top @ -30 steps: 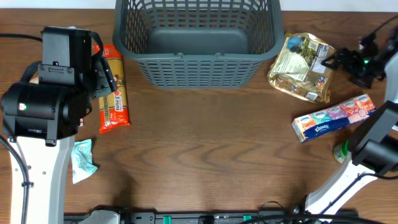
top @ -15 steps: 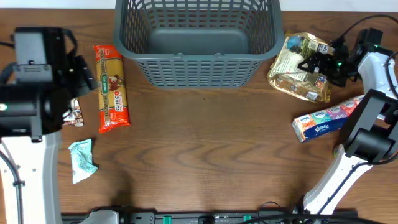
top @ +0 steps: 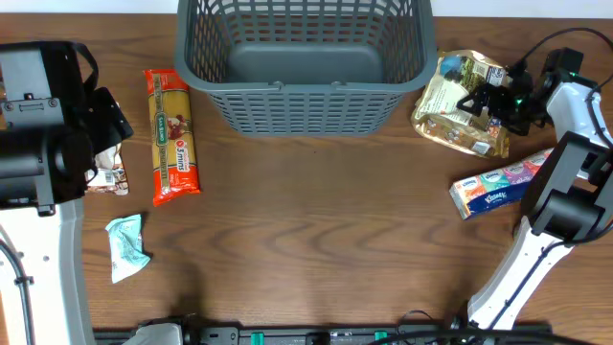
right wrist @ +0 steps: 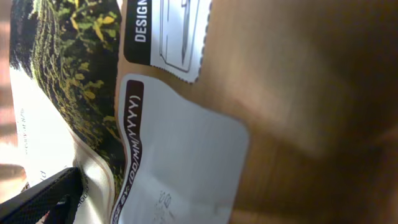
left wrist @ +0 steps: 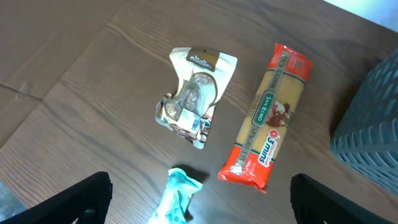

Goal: Pack container
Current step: 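Reach the right gripper to the gold foil pouch and grasp it, then lift the gold pouch with the right gripper and drop it into the basket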

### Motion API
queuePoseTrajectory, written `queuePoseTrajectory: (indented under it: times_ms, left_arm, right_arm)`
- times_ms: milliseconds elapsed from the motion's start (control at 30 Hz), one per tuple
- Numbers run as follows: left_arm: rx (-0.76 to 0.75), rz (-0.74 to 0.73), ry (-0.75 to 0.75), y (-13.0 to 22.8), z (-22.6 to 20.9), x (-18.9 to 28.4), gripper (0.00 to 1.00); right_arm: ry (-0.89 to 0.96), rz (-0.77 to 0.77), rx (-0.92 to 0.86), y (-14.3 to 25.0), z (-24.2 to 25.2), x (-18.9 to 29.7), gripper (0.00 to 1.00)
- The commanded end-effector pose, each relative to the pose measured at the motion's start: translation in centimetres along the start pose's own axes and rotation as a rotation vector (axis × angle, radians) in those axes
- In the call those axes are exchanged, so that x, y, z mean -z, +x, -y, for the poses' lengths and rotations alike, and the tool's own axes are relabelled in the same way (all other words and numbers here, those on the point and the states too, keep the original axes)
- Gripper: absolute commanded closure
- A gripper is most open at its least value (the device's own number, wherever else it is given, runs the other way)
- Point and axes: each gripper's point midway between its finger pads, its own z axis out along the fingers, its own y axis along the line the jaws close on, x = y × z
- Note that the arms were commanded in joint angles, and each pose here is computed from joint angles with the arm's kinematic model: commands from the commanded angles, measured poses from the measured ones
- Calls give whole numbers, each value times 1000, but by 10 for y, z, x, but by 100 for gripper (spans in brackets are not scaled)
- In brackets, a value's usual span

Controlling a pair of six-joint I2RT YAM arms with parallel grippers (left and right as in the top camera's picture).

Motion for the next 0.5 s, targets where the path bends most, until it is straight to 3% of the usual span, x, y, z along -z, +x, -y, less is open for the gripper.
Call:
queuePoseTrajectory:
  times_ms: [0, 100, 133, 233, 467]
  left_arm:
    - [-1, 9, -13, -4, -3, 2, 9]
    - [-1, 9, -13, -4, -3, 2, 9]
    - [-1, 9, -13, -4, -3, 2, 9]
    - [-1, 8, -13, -4, -3, 2, 9]
    - [-13, 7, -13, -3, -3, 2, 9]
  right_arm:
    - [-16, -109, -26, 30, 8, -38, 9]
    - [-31, -109, -30, 29, 5, -35, 47]
    - [-38, -111, -33, 30, 3, -34, 55]
    - [-70, -115, -39, 30, -5, -29, 99]
    - [-6, -26, -33, 7, -23, 28, 99]
